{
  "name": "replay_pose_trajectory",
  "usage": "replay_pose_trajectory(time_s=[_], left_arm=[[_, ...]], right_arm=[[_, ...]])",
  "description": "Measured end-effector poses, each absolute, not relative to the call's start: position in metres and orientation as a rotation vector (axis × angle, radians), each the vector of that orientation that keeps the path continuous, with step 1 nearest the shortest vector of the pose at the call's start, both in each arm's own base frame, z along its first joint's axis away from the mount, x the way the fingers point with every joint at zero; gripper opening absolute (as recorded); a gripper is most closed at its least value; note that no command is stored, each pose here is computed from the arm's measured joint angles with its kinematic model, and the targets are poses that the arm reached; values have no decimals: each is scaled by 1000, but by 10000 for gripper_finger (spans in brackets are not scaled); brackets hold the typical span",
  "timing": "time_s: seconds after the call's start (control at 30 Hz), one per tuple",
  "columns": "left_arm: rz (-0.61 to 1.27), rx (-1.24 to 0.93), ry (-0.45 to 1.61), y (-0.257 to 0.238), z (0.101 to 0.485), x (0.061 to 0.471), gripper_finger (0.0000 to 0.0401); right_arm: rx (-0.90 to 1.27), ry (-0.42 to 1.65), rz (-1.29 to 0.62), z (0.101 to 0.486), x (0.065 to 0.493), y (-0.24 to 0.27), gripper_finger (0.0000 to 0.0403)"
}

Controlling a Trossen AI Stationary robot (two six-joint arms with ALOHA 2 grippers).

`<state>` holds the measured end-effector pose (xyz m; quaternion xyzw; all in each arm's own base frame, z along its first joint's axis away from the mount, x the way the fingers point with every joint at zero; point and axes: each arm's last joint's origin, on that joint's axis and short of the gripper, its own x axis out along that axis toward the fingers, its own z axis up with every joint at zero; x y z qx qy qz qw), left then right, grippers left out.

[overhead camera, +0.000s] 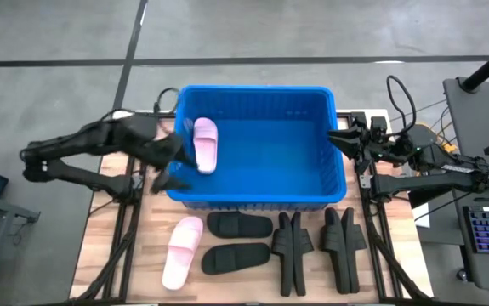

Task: Pick and place slides into bin
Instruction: Put the pink slipper into the blue bin

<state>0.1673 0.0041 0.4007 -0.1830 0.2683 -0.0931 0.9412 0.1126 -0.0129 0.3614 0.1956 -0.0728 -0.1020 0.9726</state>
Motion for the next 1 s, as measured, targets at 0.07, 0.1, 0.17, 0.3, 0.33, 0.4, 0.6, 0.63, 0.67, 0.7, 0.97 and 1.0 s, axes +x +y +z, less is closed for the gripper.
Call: replay_pose_trajectory(time_s=[0.07, 0.1, 0.17, 0.3, 0.33, 0.4, 0.6, 0.63, 0.67, 0.7, 0.97, 1.0], left_arm=[[-215, -430, 595, -11, 398, 153, 373], [-216, -445, 630, -18, 395, 147, 373], [-188, -474, 709, -31, 389, 139, 373], [-206, -506, 793, -60, 380, 138, 370], [-223, -498, 809, -68, 378, 140, 367], [-255, -446, 863, -86, 370, 147, 360], [-249, -285, 1079, -130, 328, 172, 340], [-239, -257, 1132, -135, 319, 174, 338], [-224, -230, 1186, -140, 310, 177, 337], [-210, -202, 1239, -145, 301, 179, 336], [-80, -20, 1389, -170, 254, 198, 335], [-61, 10, 1384, -172, 250, 200, 335]], right_arm=[[395, -147, -206, 361, 113, -13, 111], [395, -147, -206, 361, 113, -13, 111], [395, -147, -206, 361, 113, -13, 111], [395, -147, -206, 361, 113, -13, 111], [395, -147, -206, 361, 113, -13, 111], [395, -146, -206, 361, 113, -13, 111], [395, -141, -207, 361, 113, -13, 111], [395, -141, -207, 361, 113, -13, 111], [395, -141, -207, 361, 113, -13, 111], [395, -141, -207, 361, 113, -13, 111], [395, -142, -207, 361, 113, -13, 111], [395, -141, -207, 361, 113, -13, 111]])
